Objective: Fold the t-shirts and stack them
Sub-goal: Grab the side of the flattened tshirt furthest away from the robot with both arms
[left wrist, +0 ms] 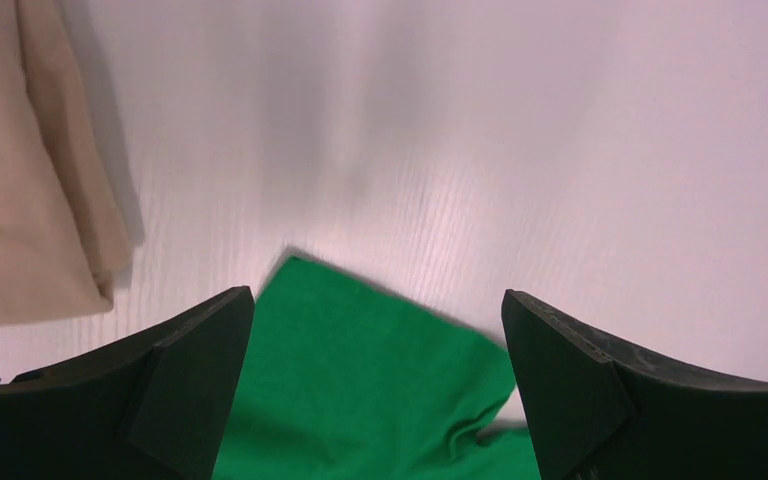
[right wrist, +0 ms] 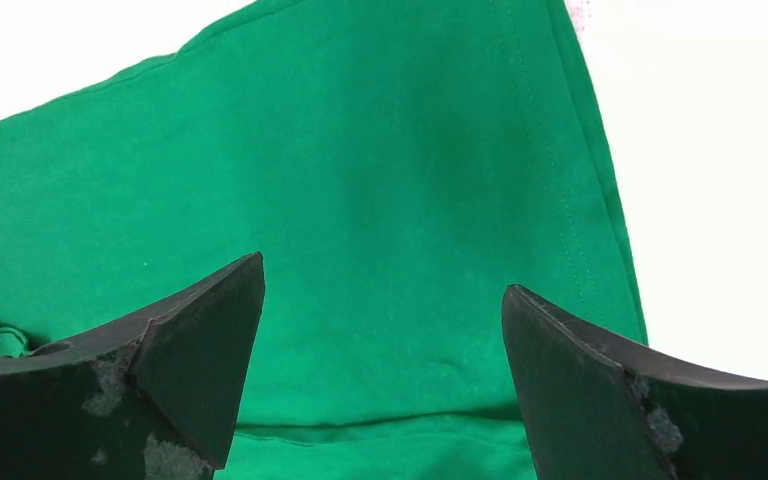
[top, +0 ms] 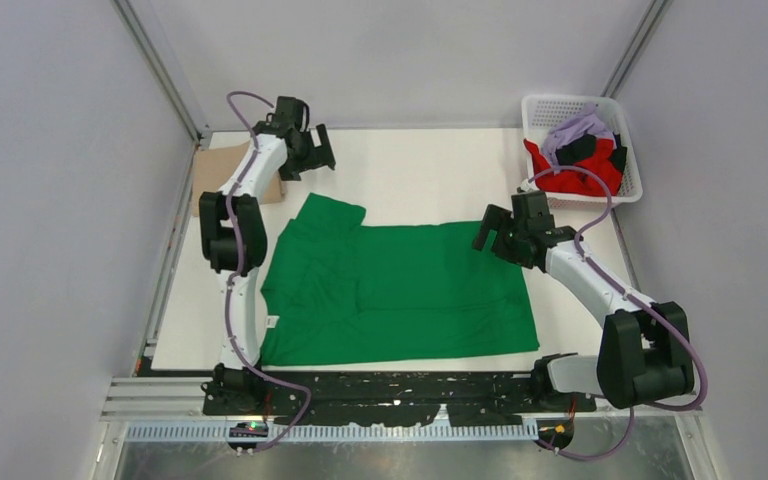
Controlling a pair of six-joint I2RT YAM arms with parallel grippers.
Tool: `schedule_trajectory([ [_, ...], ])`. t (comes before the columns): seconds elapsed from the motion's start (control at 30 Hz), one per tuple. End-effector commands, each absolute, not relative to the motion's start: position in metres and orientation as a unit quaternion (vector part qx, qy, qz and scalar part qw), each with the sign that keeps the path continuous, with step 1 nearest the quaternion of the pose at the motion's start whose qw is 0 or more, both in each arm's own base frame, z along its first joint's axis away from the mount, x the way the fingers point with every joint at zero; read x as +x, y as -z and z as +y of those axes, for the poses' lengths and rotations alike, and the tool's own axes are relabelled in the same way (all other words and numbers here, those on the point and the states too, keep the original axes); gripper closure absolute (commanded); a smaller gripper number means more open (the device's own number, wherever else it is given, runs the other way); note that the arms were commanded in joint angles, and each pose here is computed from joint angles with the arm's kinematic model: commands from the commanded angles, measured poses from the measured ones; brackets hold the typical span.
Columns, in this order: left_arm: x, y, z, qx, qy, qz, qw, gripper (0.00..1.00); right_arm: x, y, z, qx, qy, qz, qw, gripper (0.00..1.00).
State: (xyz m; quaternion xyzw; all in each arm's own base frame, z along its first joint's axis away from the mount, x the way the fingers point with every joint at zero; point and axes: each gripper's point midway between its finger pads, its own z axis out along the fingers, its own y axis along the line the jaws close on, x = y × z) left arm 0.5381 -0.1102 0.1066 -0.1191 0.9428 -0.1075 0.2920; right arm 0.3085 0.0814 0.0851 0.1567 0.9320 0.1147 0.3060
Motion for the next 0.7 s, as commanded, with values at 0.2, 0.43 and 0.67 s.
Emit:
schedule_trajectory([
  [0.2, 0.534, -0.056, -0.118, -0.118, 0.11, 0.965, 0.209, 0.0, 0.332, -0.098, 0.082, 0.152, -0.142, 0.921, 0.33, 0.05],
  [0.43, 0.515, -0.046, -0.124, -0.106, 0.127, 0.969, 0.186, 0.13, 0.331, -0.102, 0.077, 0.156, -0.139, 0.918, 0.338, 0.05],
  [0.67, 0.503, -0.044, -0.126, -0.091, 0.117, 0.972, 0.182, 0.39, 0.328, -0.102, 0.075, 0.158, -0.138, 0.916, 0.342, 0.05],
])
